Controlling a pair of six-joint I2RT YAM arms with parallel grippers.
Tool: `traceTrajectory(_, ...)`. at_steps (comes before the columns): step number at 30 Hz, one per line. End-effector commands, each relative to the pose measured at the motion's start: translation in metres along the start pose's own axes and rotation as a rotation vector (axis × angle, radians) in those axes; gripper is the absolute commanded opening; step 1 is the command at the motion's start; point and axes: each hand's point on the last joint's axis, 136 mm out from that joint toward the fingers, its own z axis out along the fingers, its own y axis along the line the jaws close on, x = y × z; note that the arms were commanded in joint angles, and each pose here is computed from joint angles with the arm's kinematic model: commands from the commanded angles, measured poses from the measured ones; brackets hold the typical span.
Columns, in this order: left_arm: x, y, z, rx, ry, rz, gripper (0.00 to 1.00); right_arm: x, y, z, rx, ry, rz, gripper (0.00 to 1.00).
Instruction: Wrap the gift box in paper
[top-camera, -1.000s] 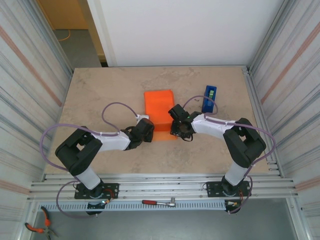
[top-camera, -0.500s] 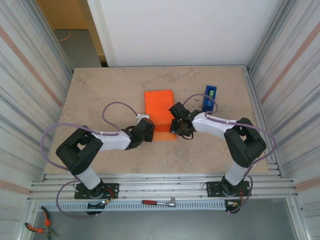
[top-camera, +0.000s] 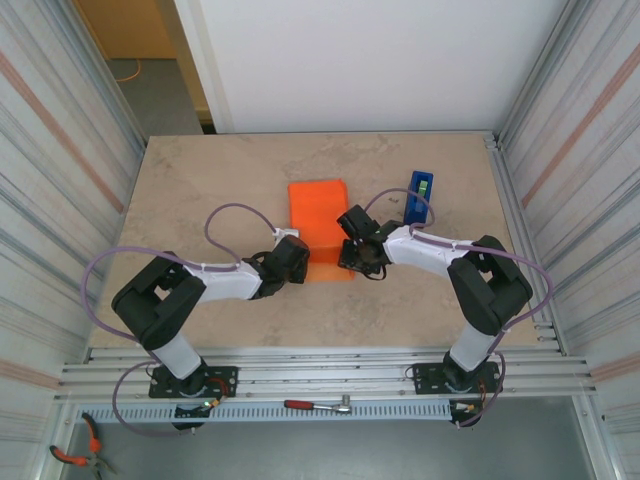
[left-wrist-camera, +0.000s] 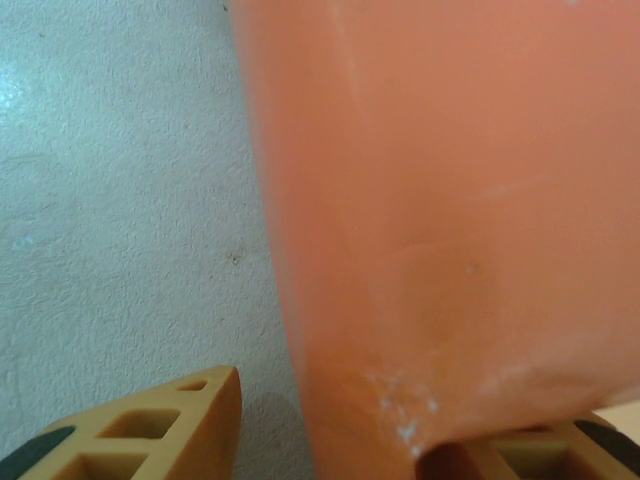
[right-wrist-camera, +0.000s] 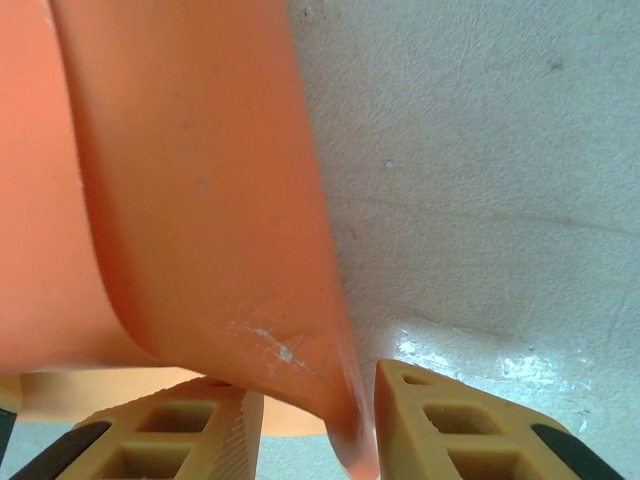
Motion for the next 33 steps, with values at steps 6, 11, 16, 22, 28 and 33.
traceTrajectory(6, -0.009, -0.005, 0.000, 0.006, -0.016, 0.014, 0.47, 0.012, -0.005, 0.003, 0.017, 0.018, -0.002, 0.24)
traceTrajectory(11, -0.018, -0.010, -0.013, 0.047, -0.037, 0.019, 0.51, 0.014, -0.004, 0.005, 0.008, 0.022, -0.005, 0.00)
traceTrajectory(16, -0.022, -0.011, -0.027, 0.137, -0.006, -0.029, 0.59, 0.016, -0.001, 0.003, 0.000, 0.021, -0.005, 0.00)
traceTrajectory(22, -0.017, 0.002, -0.043, 0.207, 0.001, -0.178, 0.61, 0.023, 0.010, 0.002, -0.016, 0.019, -0.017, 0.00)
traceTrajectory(28, -0.006, 0.012, -0.050, 0.208, -0.006, -0.225, 0.53, 0.030, 0.014, 0.002, -0.016, 0.020, -0.024, 0.00)
traceTrajectory(33, -0.003, 0.019, -0.051, 0.181, -0.015, -0.224, 0.50, 0.031, 0.012, -0.001, -0.013, 0.009, -0.022, 0.31)
